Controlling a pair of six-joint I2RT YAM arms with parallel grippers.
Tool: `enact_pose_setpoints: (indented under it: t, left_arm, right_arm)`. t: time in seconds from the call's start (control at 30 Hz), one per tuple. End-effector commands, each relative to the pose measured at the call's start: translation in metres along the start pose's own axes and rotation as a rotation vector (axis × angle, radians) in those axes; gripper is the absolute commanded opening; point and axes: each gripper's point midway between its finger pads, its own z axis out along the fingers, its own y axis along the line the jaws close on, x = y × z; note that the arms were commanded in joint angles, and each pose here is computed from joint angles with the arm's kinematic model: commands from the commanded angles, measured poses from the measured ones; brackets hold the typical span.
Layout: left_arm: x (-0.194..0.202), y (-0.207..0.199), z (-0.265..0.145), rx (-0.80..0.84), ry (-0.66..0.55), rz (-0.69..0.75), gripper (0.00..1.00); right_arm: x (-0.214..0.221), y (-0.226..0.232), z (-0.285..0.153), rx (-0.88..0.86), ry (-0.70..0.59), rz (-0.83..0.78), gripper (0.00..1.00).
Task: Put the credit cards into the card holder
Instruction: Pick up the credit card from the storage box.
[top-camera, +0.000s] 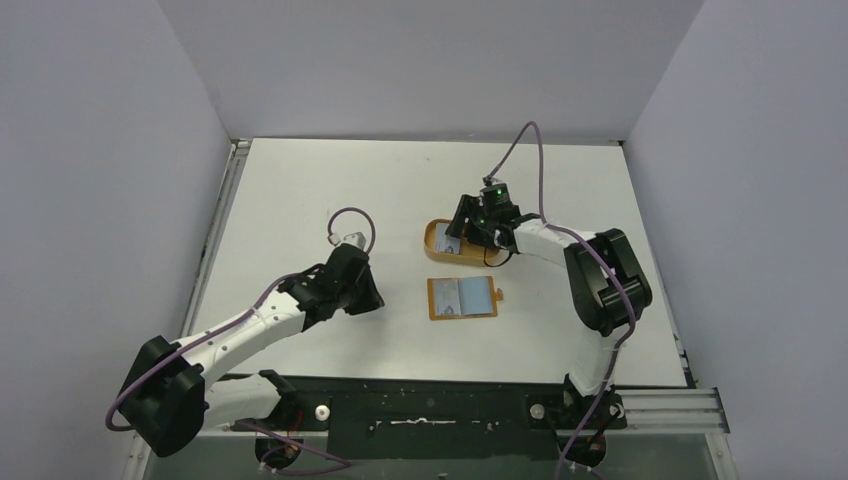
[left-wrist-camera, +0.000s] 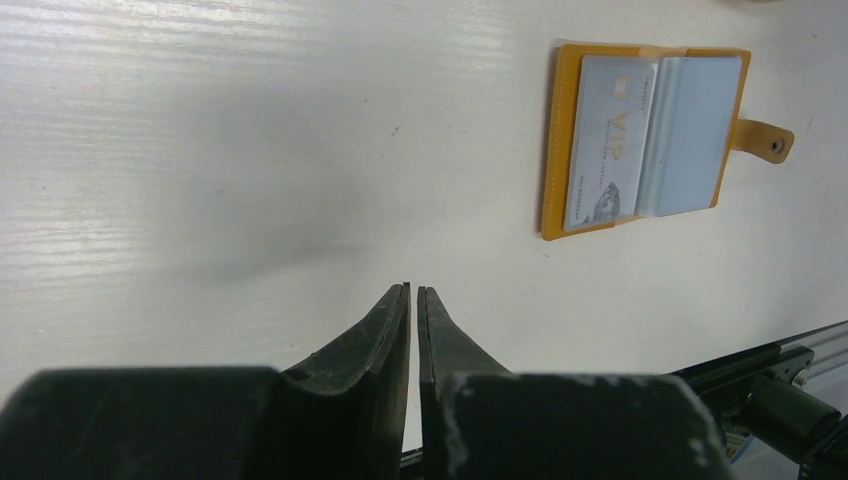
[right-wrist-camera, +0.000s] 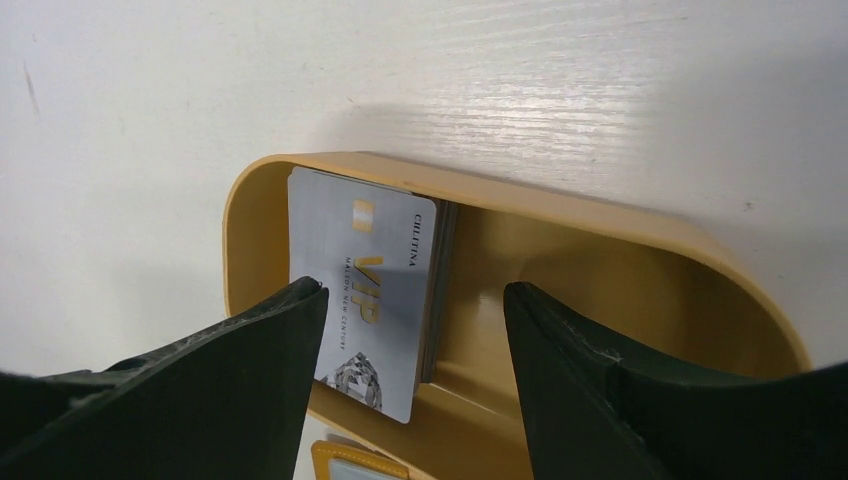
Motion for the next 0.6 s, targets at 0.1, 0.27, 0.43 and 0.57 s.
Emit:
enact_pose_setpoints:
  t: [0.1,0.27,0.43,0.57]
  left_arm:
    - [-0.012,-0.014,-0.001,0.058,-0.041,-0.018,0.05]
    - [-0.011,-0.013,-0.002,0.057,-0.041,-0.02,0.05]
    - [-0.01,-0.012,0.0,0.053,-0.038,-0.023,0.05]
    - [-0.009,-0.011,0.001,0.051,-0.035,-0.023,0.05]
  right_arm:
    - [-0.006,0.023,0.006,-0.053,-0.01,-0.039,0.62]
    - [-0.003,0.019,0.007,-0.046,-0.008,-0.027,0.53]
    - [0.001,0.01,0.004,-0.03,-0.006,-0.006,0.48]
    - [-0.002,0.008,0.001,-0.041,-0.024,0.005,0.47]
